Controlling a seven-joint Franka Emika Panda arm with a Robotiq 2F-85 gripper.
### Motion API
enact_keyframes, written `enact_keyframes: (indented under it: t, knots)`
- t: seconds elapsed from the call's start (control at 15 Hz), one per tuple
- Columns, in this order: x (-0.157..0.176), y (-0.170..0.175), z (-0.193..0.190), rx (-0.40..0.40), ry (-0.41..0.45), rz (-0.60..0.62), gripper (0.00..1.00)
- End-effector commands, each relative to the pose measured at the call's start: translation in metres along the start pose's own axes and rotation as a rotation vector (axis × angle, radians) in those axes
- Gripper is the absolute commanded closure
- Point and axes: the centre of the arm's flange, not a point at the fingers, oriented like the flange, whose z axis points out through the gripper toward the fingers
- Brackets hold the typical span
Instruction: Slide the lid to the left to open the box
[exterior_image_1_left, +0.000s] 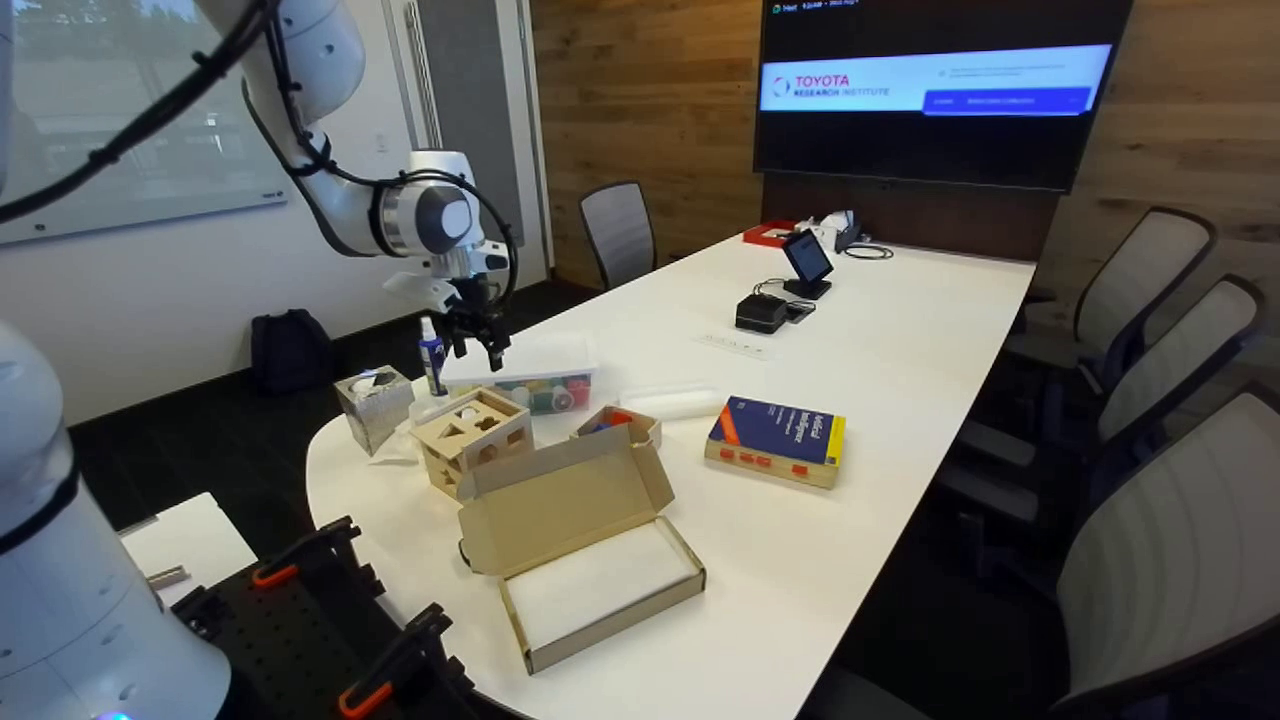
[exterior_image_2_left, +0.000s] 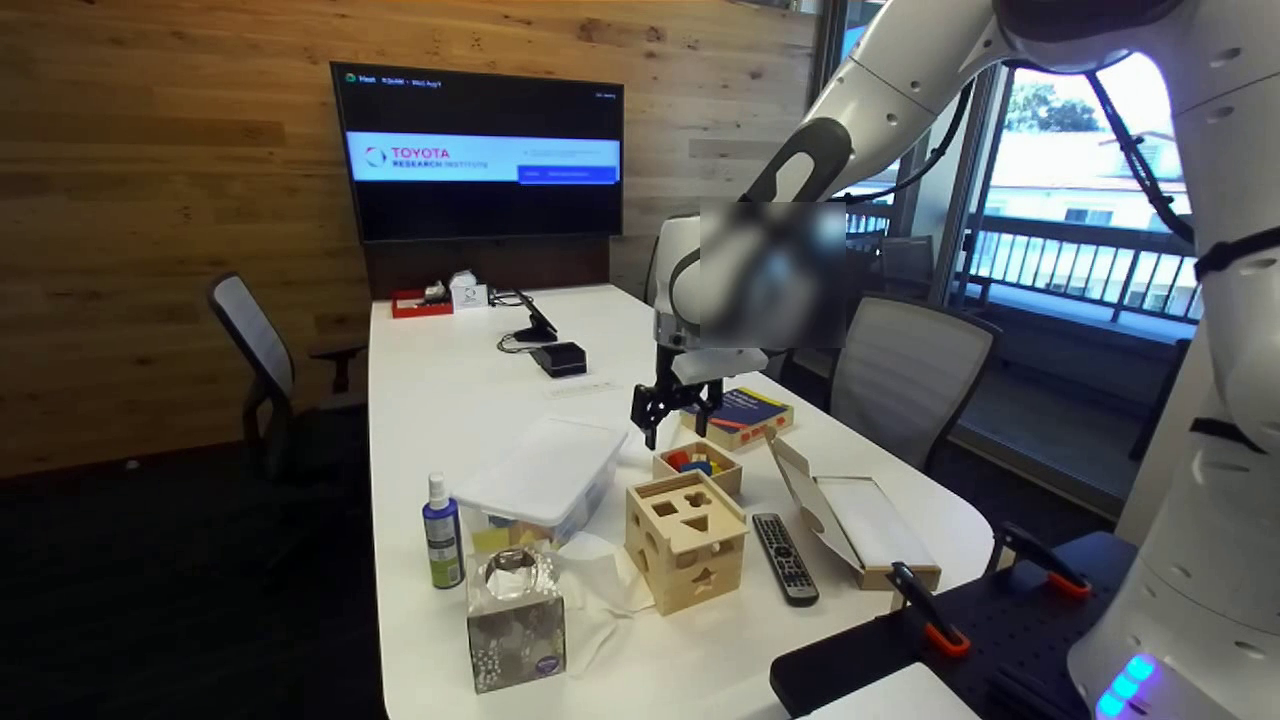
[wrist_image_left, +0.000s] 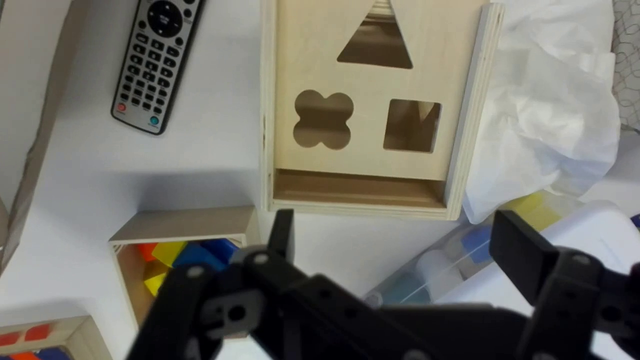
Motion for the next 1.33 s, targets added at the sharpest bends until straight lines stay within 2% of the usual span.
enact_keyframes:
  t: [0.0,0.6,1.0,1.27]
  knots:
    - [0.01,-0.007,0.022,0.016,-0.001,0.035,0.0]
    - [0.022,-0.004,0.065,0.05,-0.032,0.078,0.0]
    - [0.017,-0.001,0.08,0.072,-0.062,0.115,0.0]
    - [0.019,0.0,0.085,0.058,-0.062,0.128,0.0]
